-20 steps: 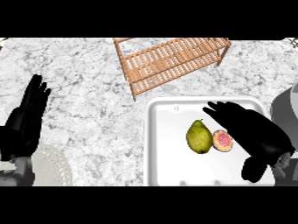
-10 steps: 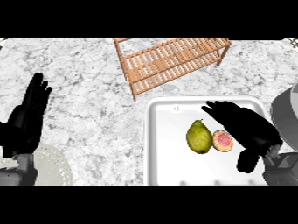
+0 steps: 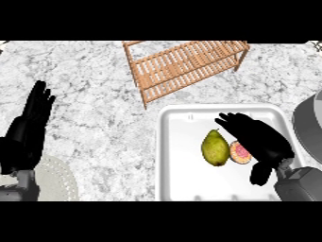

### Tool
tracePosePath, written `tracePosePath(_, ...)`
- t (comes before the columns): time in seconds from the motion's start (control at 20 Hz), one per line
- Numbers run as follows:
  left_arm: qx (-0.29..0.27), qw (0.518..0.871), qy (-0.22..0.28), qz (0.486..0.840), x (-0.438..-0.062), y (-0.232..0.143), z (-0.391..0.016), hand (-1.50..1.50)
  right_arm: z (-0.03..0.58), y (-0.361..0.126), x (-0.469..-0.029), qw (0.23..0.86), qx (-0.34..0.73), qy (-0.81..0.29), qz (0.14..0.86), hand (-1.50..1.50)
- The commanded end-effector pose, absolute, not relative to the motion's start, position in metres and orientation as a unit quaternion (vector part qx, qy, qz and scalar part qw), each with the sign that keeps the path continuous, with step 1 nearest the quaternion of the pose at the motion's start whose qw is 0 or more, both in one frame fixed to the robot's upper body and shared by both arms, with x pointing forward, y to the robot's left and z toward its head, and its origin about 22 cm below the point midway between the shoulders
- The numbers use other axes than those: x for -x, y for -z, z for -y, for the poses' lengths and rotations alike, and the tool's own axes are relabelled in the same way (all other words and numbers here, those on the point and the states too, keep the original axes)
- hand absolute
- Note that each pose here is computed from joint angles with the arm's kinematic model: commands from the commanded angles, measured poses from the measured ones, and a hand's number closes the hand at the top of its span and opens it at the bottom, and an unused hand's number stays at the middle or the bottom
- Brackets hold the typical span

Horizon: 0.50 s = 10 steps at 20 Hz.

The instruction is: Pick the cupcake from the tray and place it in the tiered shelf

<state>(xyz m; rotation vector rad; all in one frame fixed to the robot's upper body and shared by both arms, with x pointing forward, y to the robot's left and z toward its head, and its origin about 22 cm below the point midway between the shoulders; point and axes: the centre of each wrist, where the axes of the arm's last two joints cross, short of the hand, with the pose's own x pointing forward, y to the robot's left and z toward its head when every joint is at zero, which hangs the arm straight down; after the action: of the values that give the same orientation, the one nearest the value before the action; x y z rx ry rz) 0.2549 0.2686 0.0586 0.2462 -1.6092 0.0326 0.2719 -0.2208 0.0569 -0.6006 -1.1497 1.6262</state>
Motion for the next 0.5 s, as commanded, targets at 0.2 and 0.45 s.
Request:
tracePosePath(0.2, -0.111, 0.691, -0.01, 0.714, -0.261, -0.057, -0.262, 0.0, 0.215, -0.028, -0.26, 0.51, 0.235, -0.704, 0.435, 1.5)
tracePosePath(0.45, -0.113, 0.686, -0.014, 0.719, -0.257, -0.044, -0.274, 0.0, 0.236, -0.025, -0.279, 0.439, 0.255, -0.722, 0.47, 1.5)
